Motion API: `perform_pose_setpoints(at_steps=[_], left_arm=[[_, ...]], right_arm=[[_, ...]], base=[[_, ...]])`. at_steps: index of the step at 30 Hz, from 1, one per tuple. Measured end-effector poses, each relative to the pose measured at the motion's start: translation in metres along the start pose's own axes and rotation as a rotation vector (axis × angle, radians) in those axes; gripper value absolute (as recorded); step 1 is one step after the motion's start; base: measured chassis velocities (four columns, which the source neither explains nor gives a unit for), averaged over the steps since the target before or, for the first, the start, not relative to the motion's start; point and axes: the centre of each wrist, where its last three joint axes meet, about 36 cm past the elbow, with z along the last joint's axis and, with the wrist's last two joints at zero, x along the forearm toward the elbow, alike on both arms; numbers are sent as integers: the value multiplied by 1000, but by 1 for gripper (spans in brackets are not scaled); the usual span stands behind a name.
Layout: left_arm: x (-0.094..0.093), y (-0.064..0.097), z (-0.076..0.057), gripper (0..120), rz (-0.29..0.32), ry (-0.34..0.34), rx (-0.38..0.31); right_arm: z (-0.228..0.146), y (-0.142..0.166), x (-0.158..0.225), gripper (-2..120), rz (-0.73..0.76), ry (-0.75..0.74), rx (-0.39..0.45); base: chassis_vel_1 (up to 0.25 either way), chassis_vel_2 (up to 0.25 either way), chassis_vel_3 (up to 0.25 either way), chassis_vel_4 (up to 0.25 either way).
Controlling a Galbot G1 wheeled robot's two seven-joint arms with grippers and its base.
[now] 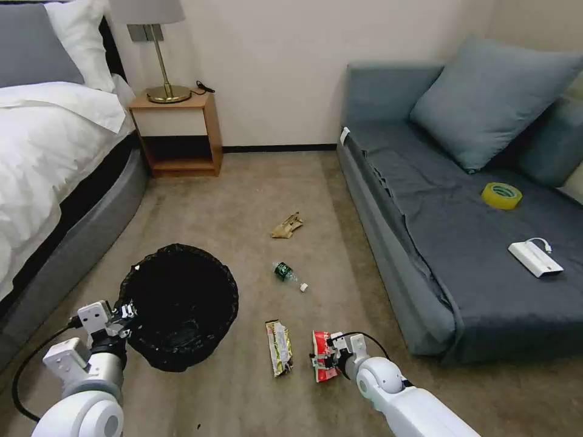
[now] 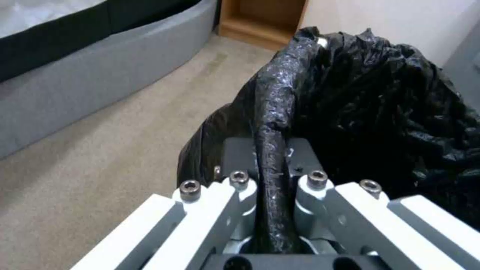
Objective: Pick up the trash bin, then pick up the garbage on the floor and place it into the trash bin.
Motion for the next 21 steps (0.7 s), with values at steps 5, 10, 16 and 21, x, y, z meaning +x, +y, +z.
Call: perform_pose_setpoints(at_steps=[5,10,16,21], left_arm=[[4,-4,0,4,-1,-7,-5],[8,-5,2,4,3,-6,-13],[-4,-8,2,4,36,-3,-19],[-21,-4,-1,4,60,0,-28]], right_arm=[[6,-13,8,57,15,-8,12],[12,-19,13,38,22,-15,24],[12,-20,17,15,32,-36,14],[5,-1,20,0,39,-65,1]], base=[[0,0,0,0],[0,0,0,0],[0,0,0,0],[0,0,0,0]])
